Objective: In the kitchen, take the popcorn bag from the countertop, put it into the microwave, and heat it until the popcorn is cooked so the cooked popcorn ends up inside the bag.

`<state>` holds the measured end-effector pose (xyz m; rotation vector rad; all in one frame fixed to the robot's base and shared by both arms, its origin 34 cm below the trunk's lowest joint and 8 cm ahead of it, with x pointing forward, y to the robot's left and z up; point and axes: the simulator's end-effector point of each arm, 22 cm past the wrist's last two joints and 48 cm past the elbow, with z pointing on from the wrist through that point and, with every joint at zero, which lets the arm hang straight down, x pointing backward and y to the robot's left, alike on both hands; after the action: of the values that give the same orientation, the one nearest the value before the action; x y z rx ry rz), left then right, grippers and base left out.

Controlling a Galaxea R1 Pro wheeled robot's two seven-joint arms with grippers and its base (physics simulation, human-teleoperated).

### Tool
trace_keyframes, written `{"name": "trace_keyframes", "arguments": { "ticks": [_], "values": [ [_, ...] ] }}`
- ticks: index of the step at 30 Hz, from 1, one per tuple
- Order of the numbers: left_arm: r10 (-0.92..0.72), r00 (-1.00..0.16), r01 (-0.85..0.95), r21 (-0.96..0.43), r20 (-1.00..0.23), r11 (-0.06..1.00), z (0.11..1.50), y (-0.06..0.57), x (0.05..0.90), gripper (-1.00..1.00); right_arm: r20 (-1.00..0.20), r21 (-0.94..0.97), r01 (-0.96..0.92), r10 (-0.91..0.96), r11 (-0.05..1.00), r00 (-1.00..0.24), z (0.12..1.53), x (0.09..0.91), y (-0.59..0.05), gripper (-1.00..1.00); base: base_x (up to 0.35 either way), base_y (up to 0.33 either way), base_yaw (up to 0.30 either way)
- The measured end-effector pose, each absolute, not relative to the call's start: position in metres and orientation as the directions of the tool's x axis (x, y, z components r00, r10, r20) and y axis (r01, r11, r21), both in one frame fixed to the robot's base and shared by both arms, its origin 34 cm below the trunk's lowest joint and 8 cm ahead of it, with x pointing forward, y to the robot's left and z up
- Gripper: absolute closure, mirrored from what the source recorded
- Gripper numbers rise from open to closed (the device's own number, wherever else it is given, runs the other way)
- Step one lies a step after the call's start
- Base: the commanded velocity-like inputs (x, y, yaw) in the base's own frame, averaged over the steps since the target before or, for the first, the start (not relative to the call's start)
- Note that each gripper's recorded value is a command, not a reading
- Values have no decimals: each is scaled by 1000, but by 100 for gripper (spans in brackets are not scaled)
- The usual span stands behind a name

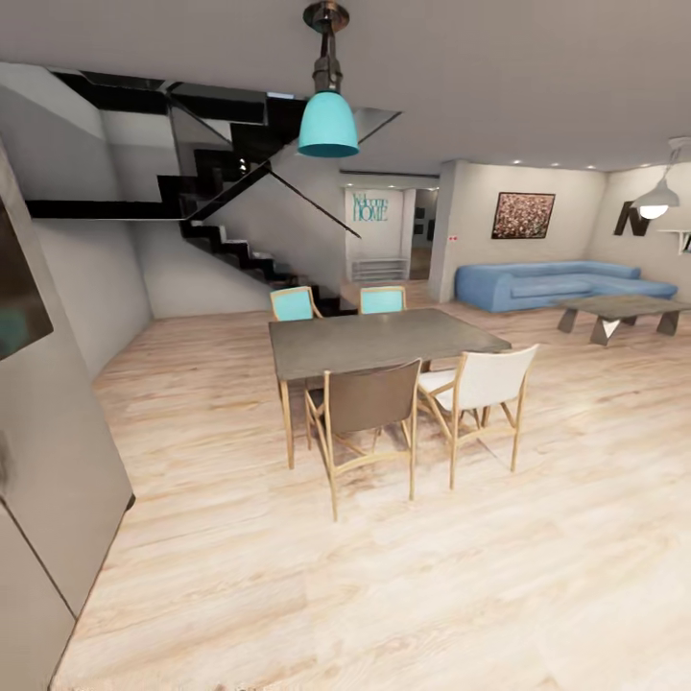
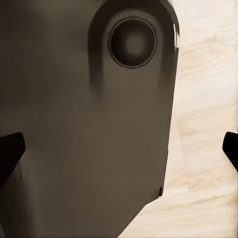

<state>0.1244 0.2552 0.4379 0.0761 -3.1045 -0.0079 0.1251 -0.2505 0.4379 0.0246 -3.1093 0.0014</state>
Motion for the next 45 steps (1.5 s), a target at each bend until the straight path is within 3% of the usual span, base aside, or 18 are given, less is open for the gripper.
{"name": "trace_keyframes", "arguments": {
  "ticks": [45],
  "values": [
    [-115,-993,-115,18,35,993,438,258,124,-100,30,0,-16,-16,1000,-999,438,126,-250,-100,0,0,277]
  ]
}}
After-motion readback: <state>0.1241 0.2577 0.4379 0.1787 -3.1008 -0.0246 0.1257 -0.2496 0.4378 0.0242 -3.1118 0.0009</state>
